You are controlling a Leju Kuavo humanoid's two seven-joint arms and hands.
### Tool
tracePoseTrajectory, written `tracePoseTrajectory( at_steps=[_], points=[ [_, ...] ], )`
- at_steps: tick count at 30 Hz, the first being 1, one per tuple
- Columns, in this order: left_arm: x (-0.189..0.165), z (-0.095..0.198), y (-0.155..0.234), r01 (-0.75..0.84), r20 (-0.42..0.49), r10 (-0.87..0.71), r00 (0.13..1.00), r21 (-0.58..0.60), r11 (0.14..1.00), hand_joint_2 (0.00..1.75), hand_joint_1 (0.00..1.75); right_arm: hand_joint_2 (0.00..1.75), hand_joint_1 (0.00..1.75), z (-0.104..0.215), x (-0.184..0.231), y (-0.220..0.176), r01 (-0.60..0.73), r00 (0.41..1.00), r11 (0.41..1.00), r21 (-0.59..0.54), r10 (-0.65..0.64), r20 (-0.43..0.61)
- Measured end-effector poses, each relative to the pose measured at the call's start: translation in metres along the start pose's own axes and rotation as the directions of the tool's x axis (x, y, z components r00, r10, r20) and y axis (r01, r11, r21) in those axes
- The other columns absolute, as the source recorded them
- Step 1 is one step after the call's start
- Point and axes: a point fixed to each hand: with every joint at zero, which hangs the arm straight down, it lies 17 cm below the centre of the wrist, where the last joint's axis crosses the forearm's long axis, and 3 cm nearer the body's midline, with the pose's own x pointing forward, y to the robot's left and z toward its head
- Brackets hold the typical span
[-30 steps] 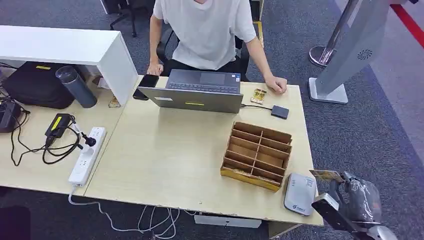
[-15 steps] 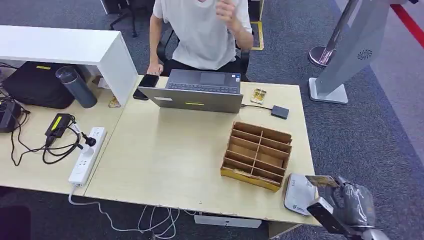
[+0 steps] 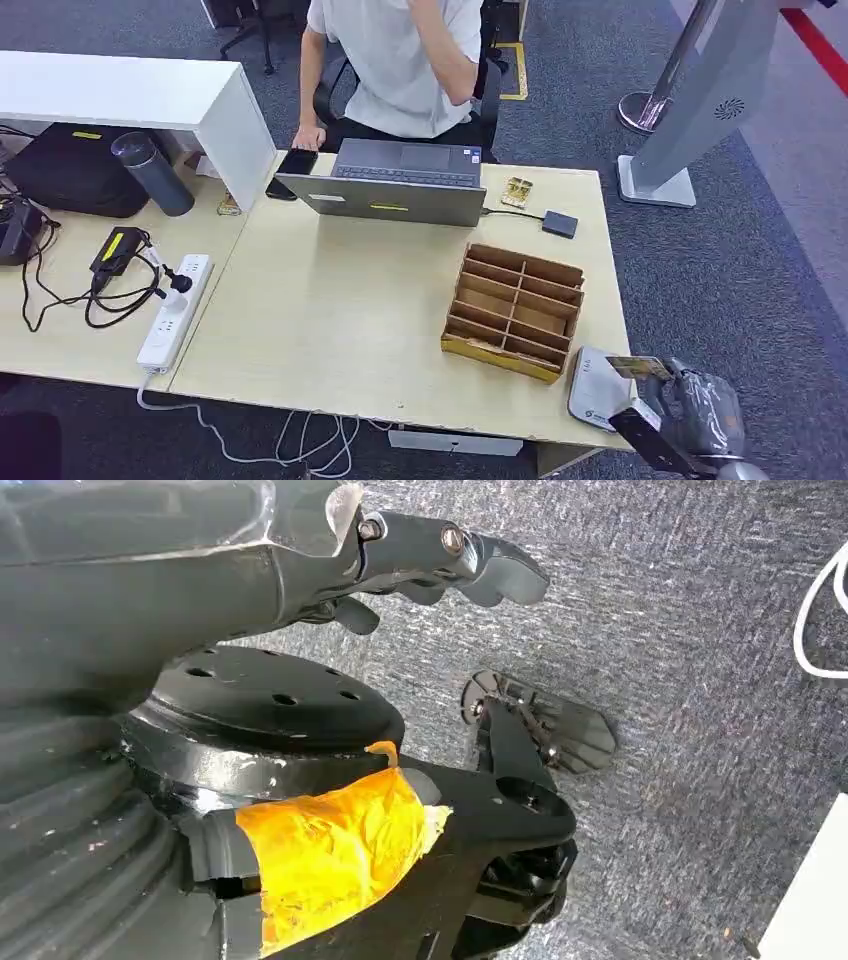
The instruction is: Pass the card to the sensor for recognition and then transmit it.
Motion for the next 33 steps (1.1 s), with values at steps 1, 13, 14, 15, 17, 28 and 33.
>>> tracePoseTrajectory(
  at_steps=[1, 13, 14, 15, 17, 28, 33],
  points=[
    [0.0, 0.0, 0.0, 0.0, 0.0, 0.0, 1.0, 0.0, 1.0, 1.75, 0.0, 1.75, 1.75, 0.0, 0.0, 0.0, 0.0, 1.0, 1.0, 0.001, 0.0, 0.0],
    [0.0, 0.0, 0.0, -0.001, -0.001, 0.001, 1.0, 0.0, 1.0, 1.75, 0.0, 1.75, 1.75, 0.004, 0.002, 0.01, 0.0, 1.0, 1.0, 0.021, 0.001, -0.006],
    [0.0, 0.0, 0.0, -0.002, -0.001, 0.002, 1.0, 0.0, 1.0, 1.75, 0.0, 1.75, 1.75, 0.004, 0.001, 0.011, 0.0, 1.0, 1.0, 0.022, 0.0, -0.009],
    [0.0, 0.0, 0.0, -0.002, -0.002, 0.002, 1.0, 0.0, 1.0, 1.75, 0.0, 1.75, 1.75, 0.004, 0.002, 0.012, 0.001, 1.0, 1.0, 0.021, -0.001, -0.01],
    [0.0, 0.0, 0.0, -0.004, -0.003, 0.004, 1.0, 0.001, 1.0, 1.75, 0.0, 1.75, 1.75, 0.004, 0.002, 0.012, 0.003, 1.0, 1.0, 0.019, -0.003, -0.013],
    [-0.001, 0.0, 0.0, -0.007, -0.006, 0.007, 1.0, 0.001, 1.0, 1.75, 0.0, 1.75, 1.75, -0.01, 0.011, -0.008, 0.021, 1.0, 0.999, -0.025, -0.021, 0.004],
    [-0.001, 0.0, 0.0, -0.008, -0.009, 0.008, 1.0, 0.001, 1.0, 1.75, 0.0, 1.75, 1.75, -0.038, 0.018, -0.042, 0.036, 0.999, 0.996, -0.086, -0.034, 0.035]
  ],
)
